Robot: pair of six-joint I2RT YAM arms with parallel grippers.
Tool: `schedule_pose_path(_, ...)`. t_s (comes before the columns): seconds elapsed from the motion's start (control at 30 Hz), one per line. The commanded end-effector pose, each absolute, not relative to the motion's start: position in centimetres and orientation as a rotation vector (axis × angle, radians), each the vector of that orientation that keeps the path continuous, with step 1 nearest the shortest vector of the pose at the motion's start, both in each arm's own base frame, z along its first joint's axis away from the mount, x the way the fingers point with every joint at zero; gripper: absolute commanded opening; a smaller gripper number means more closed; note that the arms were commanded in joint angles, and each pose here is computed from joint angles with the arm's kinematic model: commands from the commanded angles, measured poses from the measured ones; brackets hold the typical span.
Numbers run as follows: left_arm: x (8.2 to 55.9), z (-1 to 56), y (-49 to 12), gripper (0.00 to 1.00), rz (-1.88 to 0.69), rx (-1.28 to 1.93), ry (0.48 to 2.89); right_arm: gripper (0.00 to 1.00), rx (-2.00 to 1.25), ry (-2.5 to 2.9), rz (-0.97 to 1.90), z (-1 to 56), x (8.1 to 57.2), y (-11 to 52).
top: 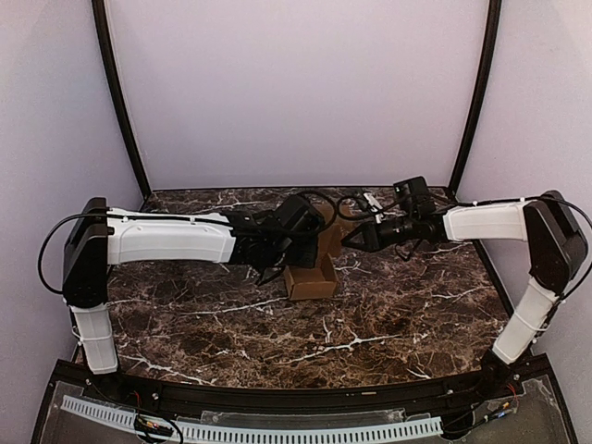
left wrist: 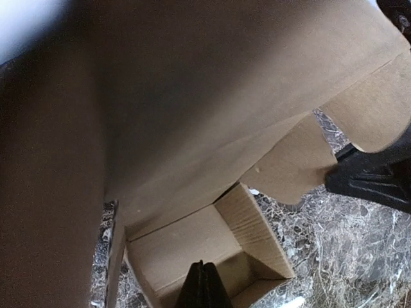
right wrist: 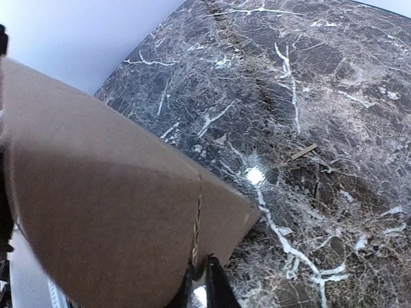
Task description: Fold the paper box
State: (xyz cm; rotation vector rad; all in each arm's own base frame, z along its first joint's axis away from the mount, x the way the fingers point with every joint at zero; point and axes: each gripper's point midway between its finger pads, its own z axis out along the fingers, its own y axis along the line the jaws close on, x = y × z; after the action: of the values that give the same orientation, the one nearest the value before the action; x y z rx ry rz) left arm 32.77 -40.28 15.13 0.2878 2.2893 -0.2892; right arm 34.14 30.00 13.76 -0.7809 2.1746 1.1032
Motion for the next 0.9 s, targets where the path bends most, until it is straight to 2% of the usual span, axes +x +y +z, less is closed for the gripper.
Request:
schedule_pose_path(0.0, 33.1, 16.2, -38.9, 0.01, -0.278, 0.203, 2.236, 0.15, -0.81, 2.046, 1.255, 18.0, 32.1, 31.7)
schedule_pose_path(0.17, 33.2, 16.5, -37.6, 0.01, -0.197, 0.257, 2.2, 0.19, -0.857, 2.049, 1.21, 18.9, 31.1, 29.9)
schedule_pose_path(0.27, 33.1, 16.5, -37.5, 0.03, -0.177, 0.353, 2.166, 0.26, -0.884, 2.081, 1.119, 18.4, 31.4, 27.4)
schedule_pose_path(0.3, 33.0, 16.5, -37.7, 0.06, -0.2, 0.377, 2.173, 0.27, -0.899, 2.089, 1.099, 18.1, 31.3, 26.6)
schedule_pose_path(0.33, 33.0, 16.5, -37.7, 0.22, -0.203, 0.402, 2.178, 0.28, -0.909, 2.098, 1.086, 17.9, 31.3, 26.0)
schedule_pose_path(0.4, 32.6, 16.5, -37.4, 0.4, -0.219, 0.407, 2.198, 0.3, -0.921, 2.103, 1.055, 17.8, 31.4, 24.7)
schedule_pose_path(0.43, 32.4, 17.0, -37.3, 0.44, -0.243, 0.398, 2.197, 0.3, -0.92, 2.1, 1.042, 17.8, 31.6, 24.2)
schedule_pose_path(0.57, 31.7, 18.0, -36.4, 0.46, -0.314, 0.343, 2.187, 0.31, -0.945, 2.065, 0.957, 18.2, 33.1, 22.9)
schedule_pose_path(0.7, 32.4, 17.5, -35.9, 0.41, -0.286, 0.365, 2.196, 0.31, -1.01, 2.005, 0.875, 18.0, 35.2, 22.9)
schedule_pose_path(0.87, 32.9, 16.0, -37.2, 0.4, -0.282, 0.472, 2.227, 0.31, -1.103, 1.921, 0.832, 16.8, 37.8, 23.9)
